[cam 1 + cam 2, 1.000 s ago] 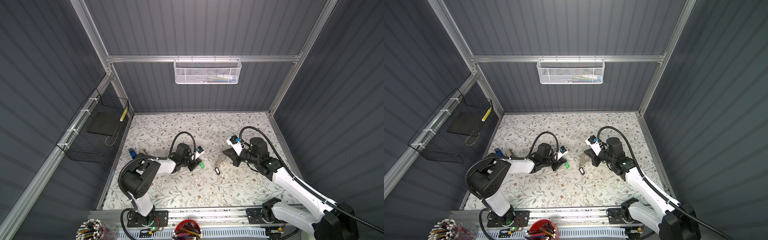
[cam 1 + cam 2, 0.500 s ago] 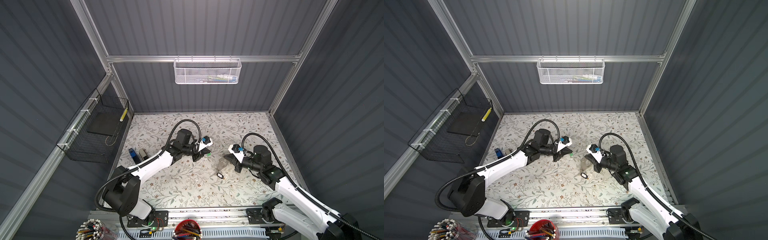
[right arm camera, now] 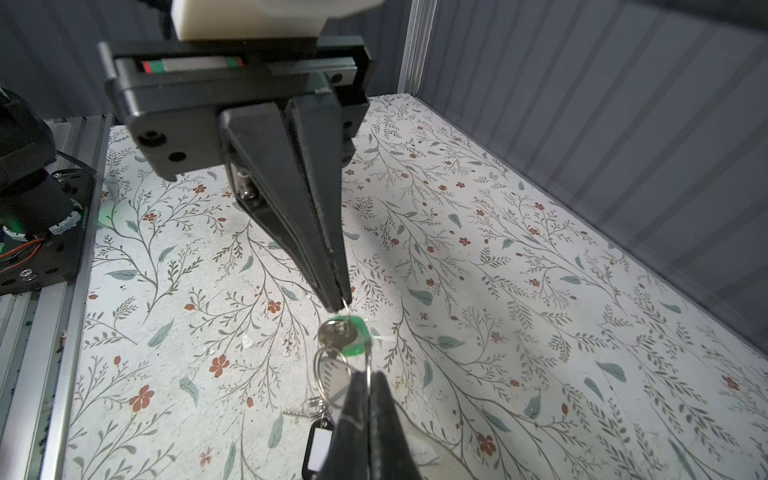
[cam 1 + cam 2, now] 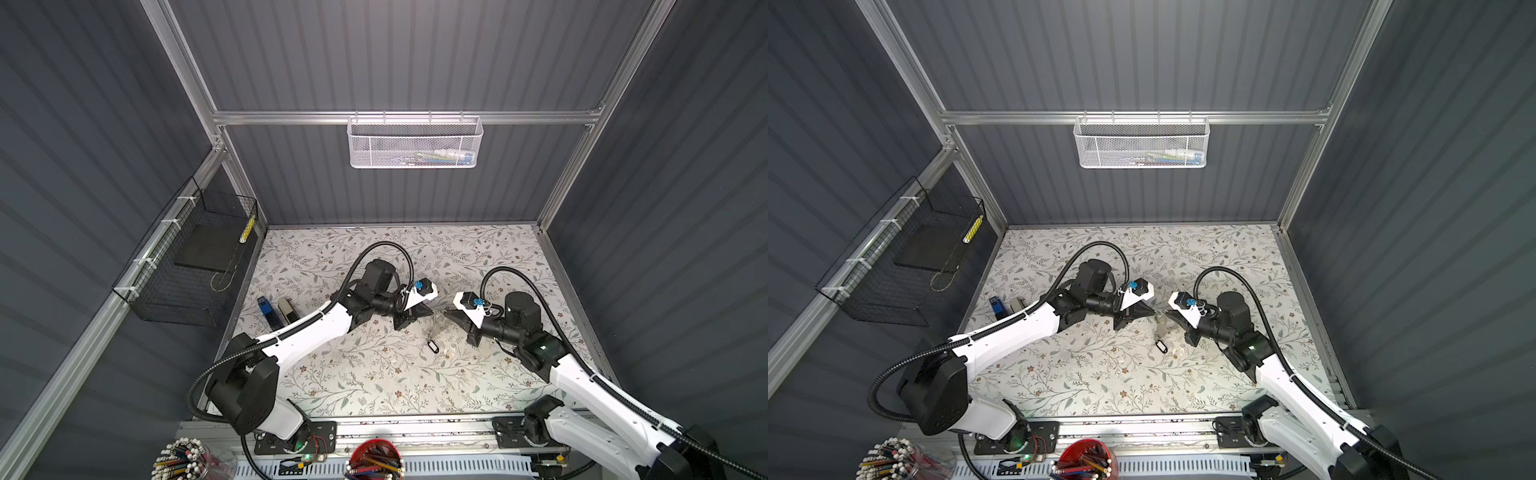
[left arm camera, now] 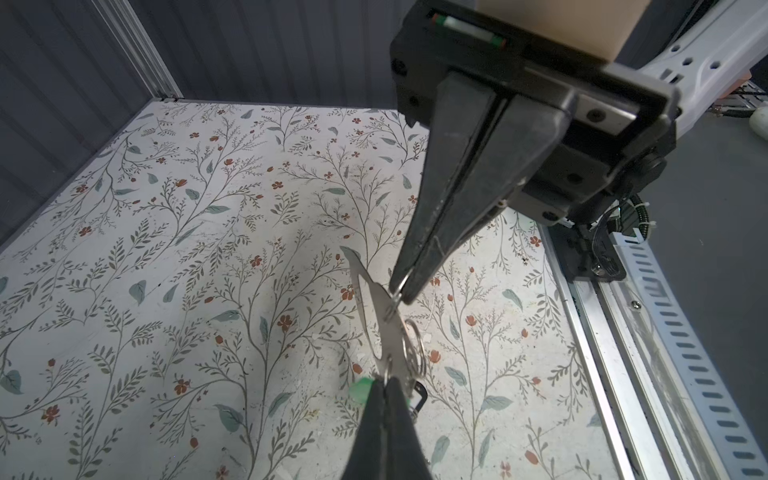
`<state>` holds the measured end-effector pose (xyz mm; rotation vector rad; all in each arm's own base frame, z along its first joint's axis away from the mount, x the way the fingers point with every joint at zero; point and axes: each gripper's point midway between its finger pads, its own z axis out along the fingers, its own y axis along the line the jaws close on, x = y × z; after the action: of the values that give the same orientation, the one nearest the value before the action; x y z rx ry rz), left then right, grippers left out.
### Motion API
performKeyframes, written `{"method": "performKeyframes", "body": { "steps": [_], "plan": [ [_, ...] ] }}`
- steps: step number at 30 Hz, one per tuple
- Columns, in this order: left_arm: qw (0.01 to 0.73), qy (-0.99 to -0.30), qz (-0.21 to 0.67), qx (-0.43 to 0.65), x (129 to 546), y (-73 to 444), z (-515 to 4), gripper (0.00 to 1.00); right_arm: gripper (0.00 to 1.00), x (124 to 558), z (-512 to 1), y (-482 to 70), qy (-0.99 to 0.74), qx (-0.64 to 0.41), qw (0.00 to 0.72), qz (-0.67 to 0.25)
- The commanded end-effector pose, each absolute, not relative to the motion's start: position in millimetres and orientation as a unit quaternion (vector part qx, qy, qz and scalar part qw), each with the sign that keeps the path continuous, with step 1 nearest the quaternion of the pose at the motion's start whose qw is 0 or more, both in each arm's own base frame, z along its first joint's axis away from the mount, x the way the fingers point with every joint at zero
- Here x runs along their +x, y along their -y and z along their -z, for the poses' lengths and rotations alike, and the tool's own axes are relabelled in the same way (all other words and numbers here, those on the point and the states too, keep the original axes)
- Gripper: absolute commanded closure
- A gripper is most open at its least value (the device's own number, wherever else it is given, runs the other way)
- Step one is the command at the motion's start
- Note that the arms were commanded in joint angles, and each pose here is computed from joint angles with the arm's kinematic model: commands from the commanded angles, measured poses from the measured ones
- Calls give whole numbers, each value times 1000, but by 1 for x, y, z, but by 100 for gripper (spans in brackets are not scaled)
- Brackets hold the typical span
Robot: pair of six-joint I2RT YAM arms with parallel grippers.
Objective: Put the keys on the keyring
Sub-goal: 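Carry the green-tag key to the plate held by the right gripper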
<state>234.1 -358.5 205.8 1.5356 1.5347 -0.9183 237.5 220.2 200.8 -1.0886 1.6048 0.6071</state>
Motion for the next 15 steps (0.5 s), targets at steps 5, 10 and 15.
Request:
{"method": "performKeyframes", "body": {
  "steps": [5, 10, 15],
  "plan": [
    [390, -580, 386, 602, 229, 371, -229, 100, 100, 239, -204, -223, -664, -458, 537, -248],
    [381, -581, 391, 604, 227, 375, -230, 100, 100, 241, -204, -223, -667, -455, 540, -239],
    [372, -586, 385, 608, 225, 379, -225, 100, 100, 242, -205, -224, -669, -451, 540, -238]
  ]
}}
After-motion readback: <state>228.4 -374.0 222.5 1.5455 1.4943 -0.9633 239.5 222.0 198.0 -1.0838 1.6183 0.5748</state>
